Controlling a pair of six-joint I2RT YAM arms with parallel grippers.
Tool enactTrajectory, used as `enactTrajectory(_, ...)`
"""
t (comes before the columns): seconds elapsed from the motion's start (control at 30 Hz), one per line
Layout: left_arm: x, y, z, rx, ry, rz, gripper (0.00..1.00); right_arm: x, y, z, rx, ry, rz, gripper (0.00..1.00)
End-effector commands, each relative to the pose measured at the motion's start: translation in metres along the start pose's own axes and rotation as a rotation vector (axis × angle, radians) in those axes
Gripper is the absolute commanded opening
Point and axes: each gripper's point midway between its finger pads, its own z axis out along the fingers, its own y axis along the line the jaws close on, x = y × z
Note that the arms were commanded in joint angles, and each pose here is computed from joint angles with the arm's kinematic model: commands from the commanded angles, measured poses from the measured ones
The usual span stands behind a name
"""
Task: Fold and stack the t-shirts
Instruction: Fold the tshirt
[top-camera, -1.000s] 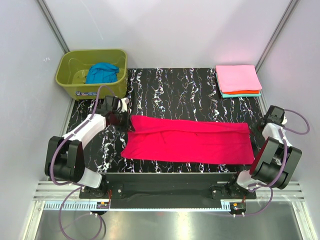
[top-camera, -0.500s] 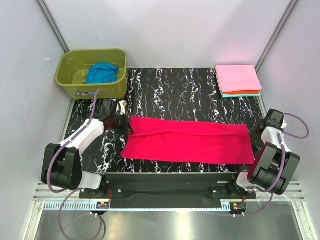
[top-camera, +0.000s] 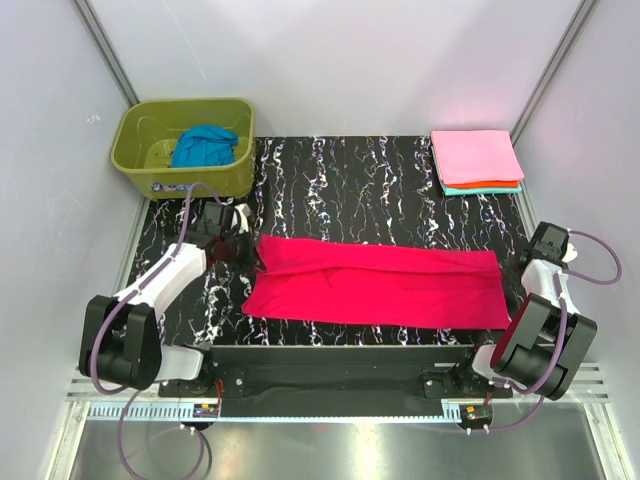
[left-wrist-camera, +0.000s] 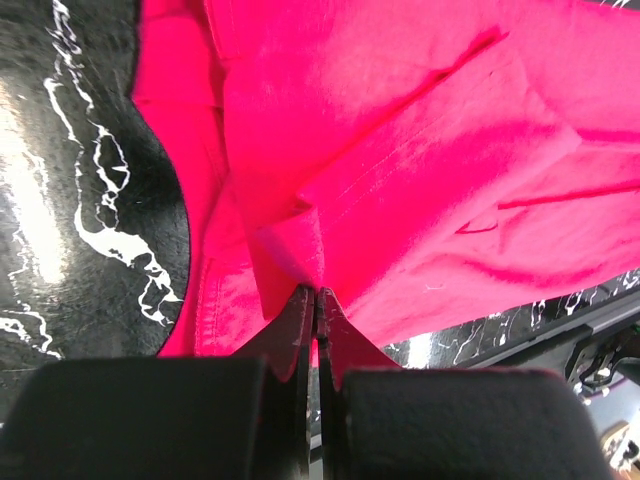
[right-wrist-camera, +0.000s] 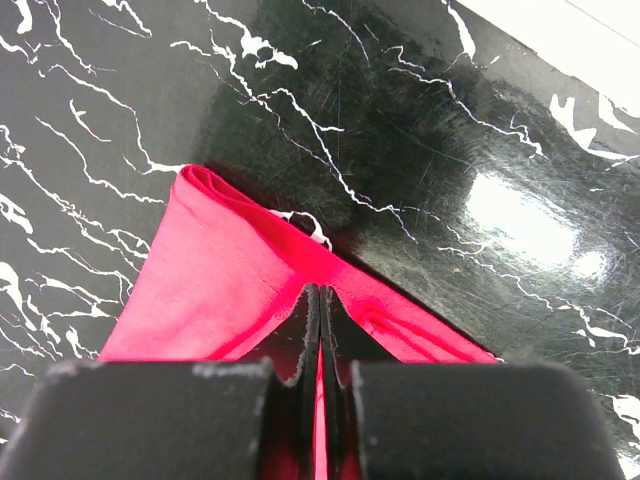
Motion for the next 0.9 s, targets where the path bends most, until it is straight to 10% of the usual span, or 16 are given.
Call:
enactTrajectory(0.0, -0.013, -0.006, -0.012, -0.004, -0.074, -0.004, 0.00, -0.012, -0.008, -0.002, 0.038, -0.049, 0.006, 0.00)
enactTrajectory(0.43, 0.017, 0.003, -0.004, -0.017, -0.033, -0.046, 0.00, 0.005, -0.010, 0.001, 0.042, 0.007, 0.075, 0.04)
enactTrajectory(0.87, 0.029, -0.011, 0.004, 0.029, 0.014, -0.029, 0.00, -0.019, 0.005, -0.021, 0.009, -0.042, 0.130, 0.36)
